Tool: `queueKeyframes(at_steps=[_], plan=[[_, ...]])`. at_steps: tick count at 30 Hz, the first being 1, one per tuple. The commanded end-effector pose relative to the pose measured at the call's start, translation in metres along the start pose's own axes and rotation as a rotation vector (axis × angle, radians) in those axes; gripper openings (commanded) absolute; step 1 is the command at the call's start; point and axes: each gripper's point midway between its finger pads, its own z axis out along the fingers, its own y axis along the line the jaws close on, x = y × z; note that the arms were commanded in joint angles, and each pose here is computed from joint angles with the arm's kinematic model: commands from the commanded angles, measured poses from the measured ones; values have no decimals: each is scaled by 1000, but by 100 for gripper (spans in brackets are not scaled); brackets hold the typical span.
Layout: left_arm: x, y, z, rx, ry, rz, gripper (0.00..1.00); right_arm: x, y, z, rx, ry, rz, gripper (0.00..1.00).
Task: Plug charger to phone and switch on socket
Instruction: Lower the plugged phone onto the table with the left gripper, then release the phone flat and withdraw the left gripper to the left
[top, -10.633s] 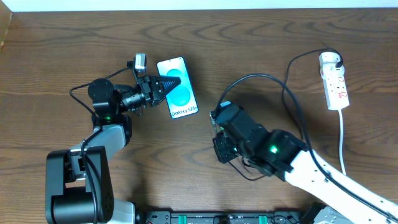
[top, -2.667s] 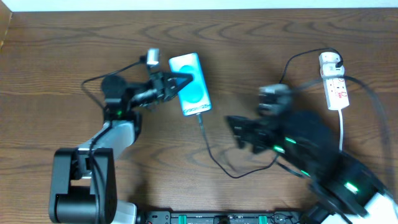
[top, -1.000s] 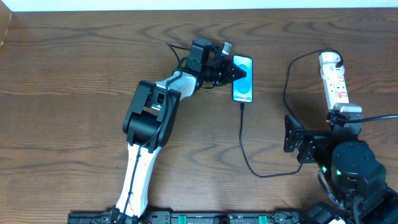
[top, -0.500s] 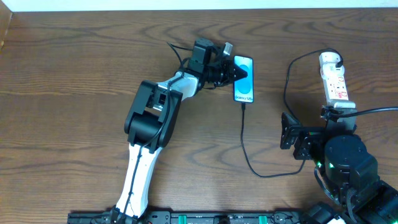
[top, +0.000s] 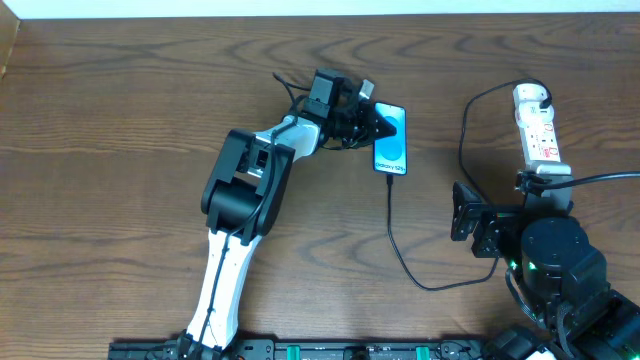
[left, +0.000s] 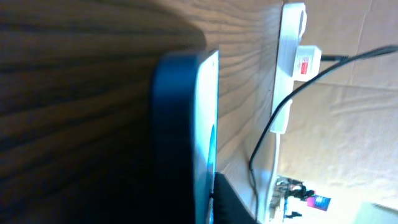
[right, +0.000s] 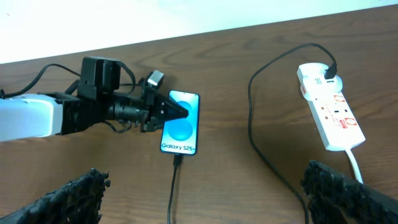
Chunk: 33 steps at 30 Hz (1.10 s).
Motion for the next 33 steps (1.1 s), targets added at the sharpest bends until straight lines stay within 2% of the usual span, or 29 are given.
queueKeyframes(at_steps=[1, 5, 8, 14, 18, 26, 29, 33], plan=[[-7, 8, -1, -20, -22, 3, 23, -4, -4, -1, 19, -12, -2, 99], [-12, 13, -1, -46, -48, 3, 24, -4, -4, -1, 18, -15, -1, 99], [-12, 13, -1, -47, -49, 2, 28, -4, -4, -1, 18, -15, -1, 99], [-13, 14, -1, -54, -55, 1, 54, -5, -3, -1, 16, -18, 1, 99], [-12, 15, -1, -57, -53, 10, 61, -5, -3, -1, 17, -17, 0, 99], [-16, 27, -3, -119, -83, -9, 63, -4, -4, -1, 19, -13, -2, 99], [-15, 35, -4, -153, -90, -30, 80, -4, -4, -1, 19, -13, -2, 99], [-14, 42, -5, -187, -96, -50, 85, -4, -4, -1, 19, -12, -2, 99]])
